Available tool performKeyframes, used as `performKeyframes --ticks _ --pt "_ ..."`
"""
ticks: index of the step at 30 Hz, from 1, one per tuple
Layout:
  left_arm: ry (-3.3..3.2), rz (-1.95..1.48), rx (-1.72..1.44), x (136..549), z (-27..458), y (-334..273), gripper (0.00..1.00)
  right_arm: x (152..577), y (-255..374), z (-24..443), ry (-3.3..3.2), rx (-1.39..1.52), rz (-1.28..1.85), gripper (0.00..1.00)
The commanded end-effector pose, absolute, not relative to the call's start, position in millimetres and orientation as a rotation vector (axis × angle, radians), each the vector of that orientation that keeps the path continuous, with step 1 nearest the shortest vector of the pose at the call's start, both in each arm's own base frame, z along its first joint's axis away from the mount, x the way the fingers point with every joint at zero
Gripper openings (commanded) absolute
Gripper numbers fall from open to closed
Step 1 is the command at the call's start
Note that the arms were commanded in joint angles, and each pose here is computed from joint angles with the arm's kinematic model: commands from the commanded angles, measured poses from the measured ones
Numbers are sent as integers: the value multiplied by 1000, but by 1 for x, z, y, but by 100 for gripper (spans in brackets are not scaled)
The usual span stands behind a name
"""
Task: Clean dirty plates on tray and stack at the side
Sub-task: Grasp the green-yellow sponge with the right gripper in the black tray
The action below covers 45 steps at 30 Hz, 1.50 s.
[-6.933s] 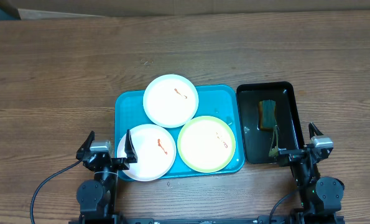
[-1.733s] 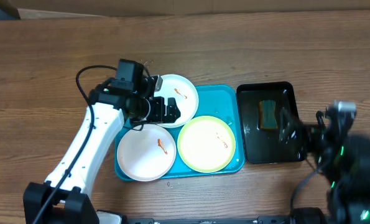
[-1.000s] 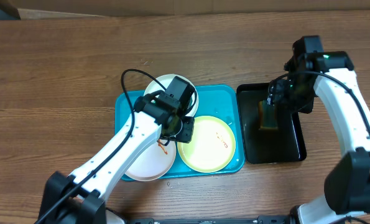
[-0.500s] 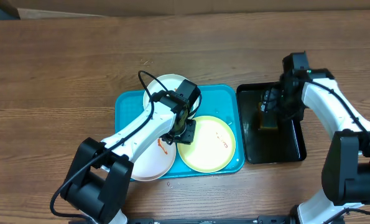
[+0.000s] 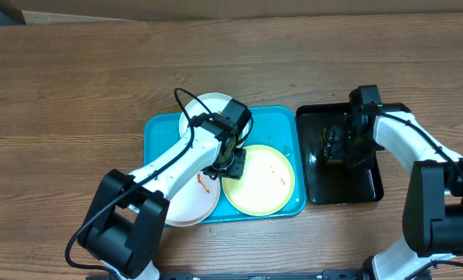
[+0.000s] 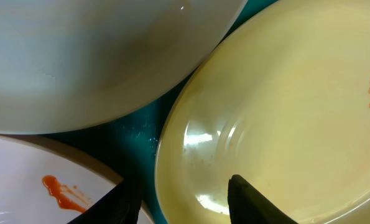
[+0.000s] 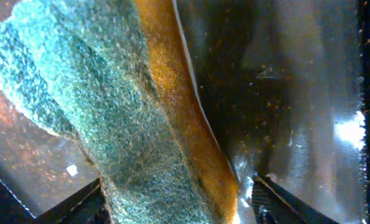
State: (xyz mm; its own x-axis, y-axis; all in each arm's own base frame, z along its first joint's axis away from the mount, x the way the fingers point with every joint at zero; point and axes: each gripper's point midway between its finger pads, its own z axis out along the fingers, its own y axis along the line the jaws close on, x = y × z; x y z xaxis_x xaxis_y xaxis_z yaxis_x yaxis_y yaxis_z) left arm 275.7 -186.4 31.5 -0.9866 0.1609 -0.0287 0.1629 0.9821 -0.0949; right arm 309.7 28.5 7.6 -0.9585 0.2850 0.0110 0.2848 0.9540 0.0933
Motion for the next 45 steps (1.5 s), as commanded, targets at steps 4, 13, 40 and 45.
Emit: performKeyframes --ticks 4,13,40,45 --pt "3105 -138 229 279 28 -187 47 329 31 10 3020 424 169 80" --pt "3106 -138 229 279 28 -187 47 313 37 7 3082 435 218 62" --pt "3100 -141 241 280 28 -188 51 306 26 10 3116 440 117 83" --pt "3093 -147 241 282 28 -189 51 297 26 -4 3117 440 116 23"
